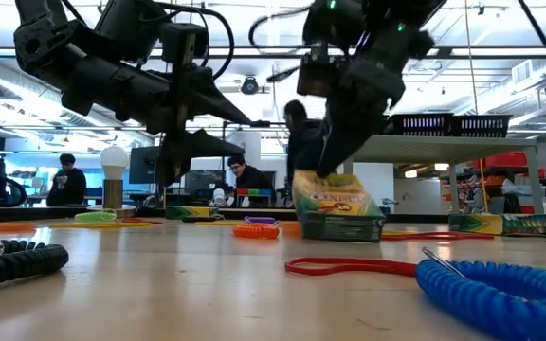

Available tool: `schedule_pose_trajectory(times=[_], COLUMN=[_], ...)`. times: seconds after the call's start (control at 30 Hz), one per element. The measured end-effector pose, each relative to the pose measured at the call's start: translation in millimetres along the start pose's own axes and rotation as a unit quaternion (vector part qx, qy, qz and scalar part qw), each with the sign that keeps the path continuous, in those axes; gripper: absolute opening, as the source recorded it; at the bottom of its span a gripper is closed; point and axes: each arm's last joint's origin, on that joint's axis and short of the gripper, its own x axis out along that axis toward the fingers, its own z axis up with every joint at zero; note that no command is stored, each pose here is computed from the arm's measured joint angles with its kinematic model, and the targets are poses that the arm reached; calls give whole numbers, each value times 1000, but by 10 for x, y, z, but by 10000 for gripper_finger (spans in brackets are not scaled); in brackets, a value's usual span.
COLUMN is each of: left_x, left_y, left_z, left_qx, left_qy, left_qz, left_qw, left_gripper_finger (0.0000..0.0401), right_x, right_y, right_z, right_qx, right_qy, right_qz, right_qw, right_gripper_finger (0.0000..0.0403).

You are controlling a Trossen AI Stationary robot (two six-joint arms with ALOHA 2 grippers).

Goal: Pick & Place Office Desk Supplies
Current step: Put the bottom yellow crayon box into the left black basket on the shelf

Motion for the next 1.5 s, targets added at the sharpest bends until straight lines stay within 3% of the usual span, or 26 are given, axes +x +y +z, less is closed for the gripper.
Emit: schedule_pose_trajectory(times=[0.23,0.43,0.73,0.9,1.17,1.3,1.5], left_x=[125,340,527,565,572,562,529], left_y=[107,220,298,248,217,186,100], left_z=[-97,-132,-94,-61,-41,-20,50], left_qx=[20,25,37,71,94,114,170], left_qy=[-11,-7,-2,-5,-4,-7,-30], left_qz=[10,-13,9,-1,-12,-20,-25], left_qw=[1000,1000,999,997,995,993,985], left_gripper_finger=[255,257,254,223,107,103,117], right_x=[-51,-53,-54,-55,-154,-310,-688], right_y=[108,118,112,112,125,118,116], right_z=[58,85,94,104,140,164,121], right_qx=[17,36,52,63,83,122,156], right_qy=[-35,-51,-57,-62,-84,-103,-114], right_qz=[-27,-33,-40,-41,-30,-25,-22], right_qw=[999,998,996,995,993,987,981], right_gripper_finger=[1,1,0,0,3,34,119])
